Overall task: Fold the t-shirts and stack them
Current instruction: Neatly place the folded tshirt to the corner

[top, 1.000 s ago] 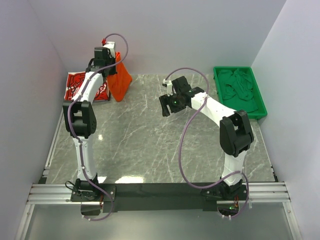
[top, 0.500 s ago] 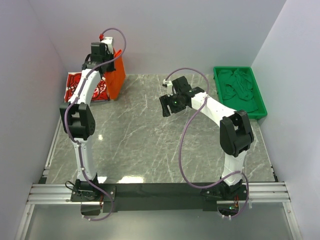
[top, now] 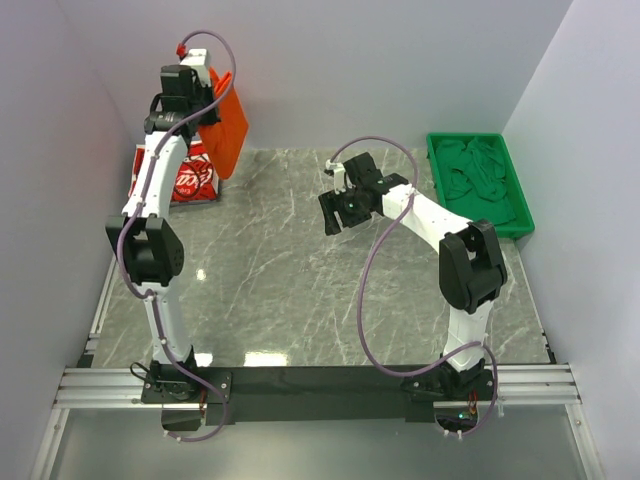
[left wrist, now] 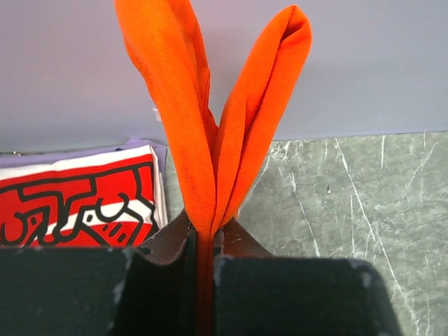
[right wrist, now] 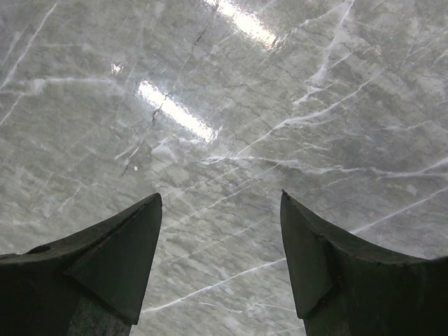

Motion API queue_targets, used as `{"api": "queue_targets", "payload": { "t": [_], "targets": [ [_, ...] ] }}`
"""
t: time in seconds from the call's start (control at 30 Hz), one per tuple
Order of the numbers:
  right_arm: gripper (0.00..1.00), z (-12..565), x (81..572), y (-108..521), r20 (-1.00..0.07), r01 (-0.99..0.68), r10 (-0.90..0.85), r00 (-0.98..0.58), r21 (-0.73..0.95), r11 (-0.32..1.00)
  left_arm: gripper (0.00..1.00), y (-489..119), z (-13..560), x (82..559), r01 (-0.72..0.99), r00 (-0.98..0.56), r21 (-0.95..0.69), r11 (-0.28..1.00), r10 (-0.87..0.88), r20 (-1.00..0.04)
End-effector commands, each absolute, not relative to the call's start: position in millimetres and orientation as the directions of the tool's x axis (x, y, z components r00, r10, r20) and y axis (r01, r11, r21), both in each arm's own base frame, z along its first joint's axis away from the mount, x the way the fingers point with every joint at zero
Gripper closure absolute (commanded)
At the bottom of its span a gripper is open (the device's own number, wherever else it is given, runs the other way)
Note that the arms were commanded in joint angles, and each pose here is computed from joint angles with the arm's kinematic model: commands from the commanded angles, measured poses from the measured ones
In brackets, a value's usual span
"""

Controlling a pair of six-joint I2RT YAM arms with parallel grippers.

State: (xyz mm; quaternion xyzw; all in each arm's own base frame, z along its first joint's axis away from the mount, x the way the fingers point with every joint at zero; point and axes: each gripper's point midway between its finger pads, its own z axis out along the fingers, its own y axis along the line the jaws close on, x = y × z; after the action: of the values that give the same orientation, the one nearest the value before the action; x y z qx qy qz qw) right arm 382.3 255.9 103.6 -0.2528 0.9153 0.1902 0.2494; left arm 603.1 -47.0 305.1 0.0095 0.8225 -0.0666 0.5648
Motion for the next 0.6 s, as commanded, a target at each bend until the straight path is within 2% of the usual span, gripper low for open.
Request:
{"api": "queue_targets", "payload": {
  "t": [0.0,0.33,0.57],
  "targets": [
    [0.25,121,393,260,-0.593,-0.571,-0.357,-0.722,0.219,0.791,0.97,-34,373,590,0.097,-0.233,-0.133,0.986,-0.107,-0.967],
    [0.25,118,397,262,-0.585,-0.566,-0.357,-0.728,0.219,0.795,0.98,18,337,597,0.012,-0.267,-0.121,0.993,-0.114,-0.957],
    [0.25,116,399,262,-0.579,-0.564,-0.36,-0.731,0.217,0.797,0.98,67,273,607,-0.069,-0.363,-0.121,0.99,-0.138,-0.922]
  ]
}}
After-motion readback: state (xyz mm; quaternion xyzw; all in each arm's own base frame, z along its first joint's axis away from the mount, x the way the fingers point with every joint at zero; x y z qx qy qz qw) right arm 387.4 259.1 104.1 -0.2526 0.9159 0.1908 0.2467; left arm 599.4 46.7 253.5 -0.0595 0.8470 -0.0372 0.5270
